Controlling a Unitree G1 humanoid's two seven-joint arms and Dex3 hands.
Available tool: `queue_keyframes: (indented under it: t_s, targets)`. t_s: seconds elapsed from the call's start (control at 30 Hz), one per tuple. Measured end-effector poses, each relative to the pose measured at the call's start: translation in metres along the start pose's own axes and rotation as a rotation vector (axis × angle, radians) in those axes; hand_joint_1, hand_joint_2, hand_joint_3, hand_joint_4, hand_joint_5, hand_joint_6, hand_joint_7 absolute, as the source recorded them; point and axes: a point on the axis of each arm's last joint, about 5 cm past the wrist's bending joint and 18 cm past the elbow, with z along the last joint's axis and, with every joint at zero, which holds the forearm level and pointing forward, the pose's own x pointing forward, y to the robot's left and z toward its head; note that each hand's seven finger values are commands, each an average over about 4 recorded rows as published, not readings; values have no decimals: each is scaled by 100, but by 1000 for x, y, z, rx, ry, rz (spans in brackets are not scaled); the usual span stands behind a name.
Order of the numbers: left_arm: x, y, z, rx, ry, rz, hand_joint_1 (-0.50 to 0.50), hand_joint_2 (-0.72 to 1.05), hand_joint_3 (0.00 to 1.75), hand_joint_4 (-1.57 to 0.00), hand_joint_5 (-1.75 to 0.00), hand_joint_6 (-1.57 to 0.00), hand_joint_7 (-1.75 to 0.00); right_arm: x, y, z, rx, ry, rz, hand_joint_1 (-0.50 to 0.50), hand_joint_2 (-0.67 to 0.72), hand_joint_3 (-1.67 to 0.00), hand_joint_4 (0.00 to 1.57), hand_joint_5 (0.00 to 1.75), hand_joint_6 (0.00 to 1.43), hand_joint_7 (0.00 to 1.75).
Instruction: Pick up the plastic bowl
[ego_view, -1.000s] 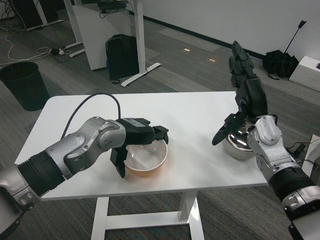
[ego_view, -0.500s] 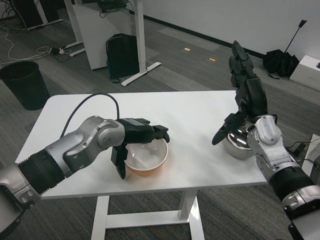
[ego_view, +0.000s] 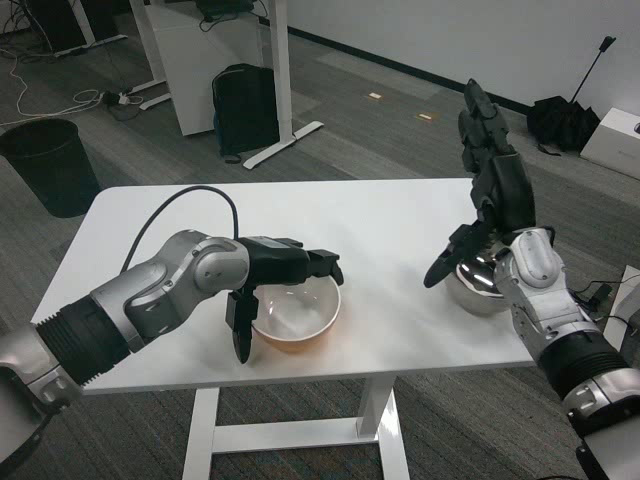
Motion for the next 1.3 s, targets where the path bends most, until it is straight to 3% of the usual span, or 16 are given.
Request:
queue_keyframes:
  t_s: [0.1, 0.23, 0.27, 0.37, 0.53, 0.63, 0.83, 1.3]
  targets:
    - [0, 0, 0, -3, 8, 0, -49, 29, 20, -44, -175, -6, -77, 0, 0, 0, 1, 0, 0, -42, 53, 0, 0, 0, 0, 0]
    - [0, 0, 0, 29, 43, 2, -50, 43, 44, -112, -175, -81, -99, 0, 1, 0, 3, 2, 1, -42, 53, 0, 0, 0, 0, 0]
    - [0, 0, 0, 37, 48, 3, -50, 43, 46, -122, -175, -92, -105, 0, 1, 0, 3, 2, 2, -42, 53, 0, 0, 0, 0, 0]
    - [0, 0, 0, 42, 57, 2, -49, 43, 59, -135, -175, -105, -115, 0, 1, 0, 4, 2, 2, -42, 53, 0, 0, 0, 0, 0]
    - [0, 3, -1, 29, 79, -30, -47, 25, 137, -157, -175, -113, -126, 0, 1, 0, 4, 3, 3, -42, 53, 0, 0, 0, 0, 0]
    - [0, 4, 0, 27, 85, -42, -48, 25, 164, -157, -175, -115, -131, 0, 1, -1, 4, 3, 3, -42, 53, 0, 0, 0, 0, 0]
    - [0, 5, 0, 26, 87, -58, -48, 25, 166, -157, -175, -115, -140, 0, 1, -1, 4, 3, 3, -42, 53, 0, 0, 0, 0, 0]
    - [-2, 8, 2, 52, 97, -51, -48, 25, 164, -157, -175, -115, -138, -1, 1, -1, 5, 5, 3, -42, 53, 0, 0, 0, 0, 0]
